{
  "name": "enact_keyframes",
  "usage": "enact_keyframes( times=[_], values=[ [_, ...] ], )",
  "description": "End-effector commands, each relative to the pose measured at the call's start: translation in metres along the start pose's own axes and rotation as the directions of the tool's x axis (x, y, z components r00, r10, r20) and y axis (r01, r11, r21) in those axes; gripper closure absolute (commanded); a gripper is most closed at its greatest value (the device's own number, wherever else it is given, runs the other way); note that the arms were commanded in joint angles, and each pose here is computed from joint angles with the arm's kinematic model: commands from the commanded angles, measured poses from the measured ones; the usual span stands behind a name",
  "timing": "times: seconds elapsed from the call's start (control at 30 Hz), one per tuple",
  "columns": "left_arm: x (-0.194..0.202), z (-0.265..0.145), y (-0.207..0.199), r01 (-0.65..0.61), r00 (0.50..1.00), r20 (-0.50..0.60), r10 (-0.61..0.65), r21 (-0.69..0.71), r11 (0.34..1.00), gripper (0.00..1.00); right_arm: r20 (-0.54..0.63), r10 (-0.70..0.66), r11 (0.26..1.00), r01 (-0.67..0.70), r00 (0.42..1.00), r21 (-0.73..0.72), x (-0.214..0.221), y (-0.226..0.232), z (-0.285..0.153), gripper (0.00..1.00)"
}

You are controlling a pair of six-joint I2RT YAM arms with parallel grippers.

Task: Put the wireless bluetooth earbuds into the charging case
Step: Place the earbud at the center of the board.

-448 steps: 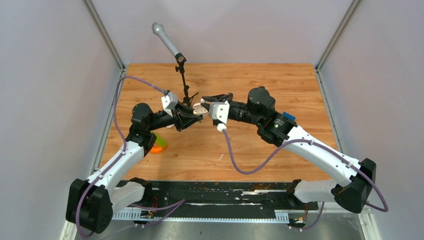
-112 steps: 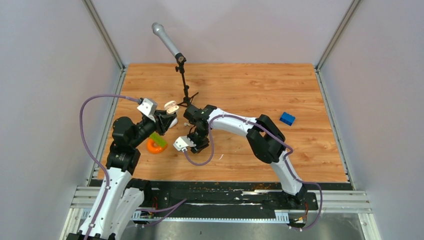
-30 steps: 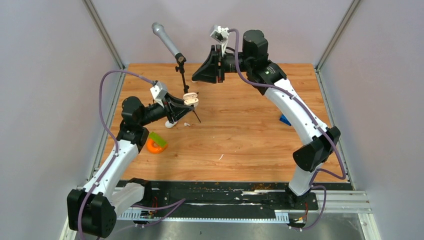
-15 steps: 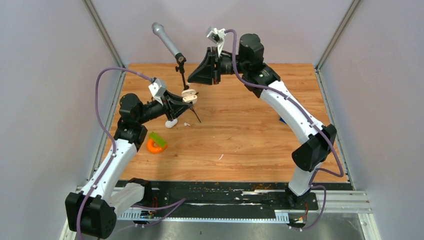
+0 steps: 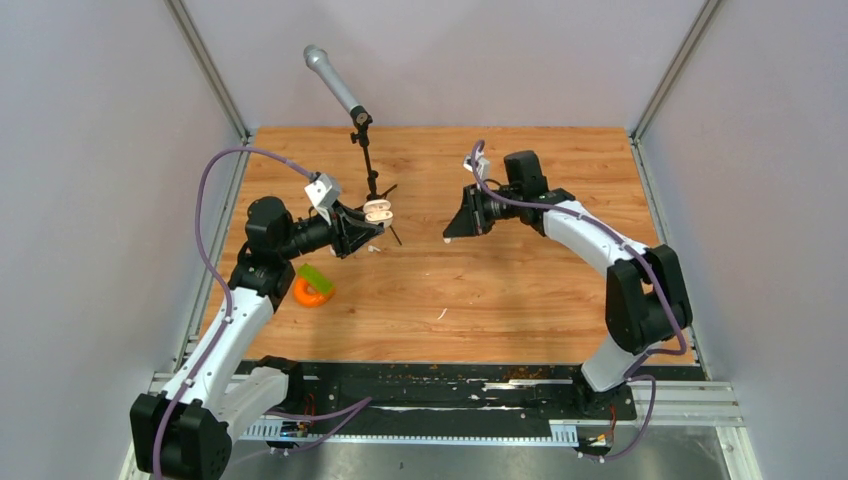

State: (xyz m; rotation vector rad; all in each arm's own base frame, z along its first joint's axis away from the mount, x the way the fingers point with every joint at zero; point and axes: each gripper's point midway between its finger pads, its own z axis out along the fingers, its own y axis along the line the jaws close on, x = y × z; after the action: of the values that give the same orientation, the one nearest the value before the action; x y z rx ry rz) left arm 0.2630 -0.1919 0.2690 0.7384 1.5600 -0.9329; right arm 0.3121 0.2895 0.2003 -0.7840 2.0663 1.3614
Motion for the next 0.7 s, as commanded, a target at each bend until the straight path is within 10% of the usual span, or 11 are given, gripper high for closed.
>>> enact_keyframes(
  times=[0.0,0.33,0.47,0.67],
  values=[
    [-0.019,-0.002,-0.003,-0.065,0.997,0.036,0.065,0.000,0.998,0.96,-0.014,0.128,0.968,-0.122,0.992,0.221,0.032,-0.063,-0.002,0.87],
    [-0.017,-0.003,-0.004,-0.047,0.998,0.034,0.047,-0.002,0.999,0.96,-0.071,0.308,0.859,-0.245,0.949,0.450,0.087,-0.134,0.008,0.83],
    [-0.019,-0.001,-0.003,-0.046,0.998,0.034,0.046,0.003,0.999,0.96,-0.089,0.363,0.820,-0.273,0.927,0.503,0.109,-0.146,0.006,0.67],
    [-0.028,0.002,0.003,-0.075,0.996,0.038,0.076,-0.008,0.997,0.96,-0.023,0.284,0.855,-0.242,0.959,0.459,0.068,-0.140,-0.018,0.60]
  ],
)
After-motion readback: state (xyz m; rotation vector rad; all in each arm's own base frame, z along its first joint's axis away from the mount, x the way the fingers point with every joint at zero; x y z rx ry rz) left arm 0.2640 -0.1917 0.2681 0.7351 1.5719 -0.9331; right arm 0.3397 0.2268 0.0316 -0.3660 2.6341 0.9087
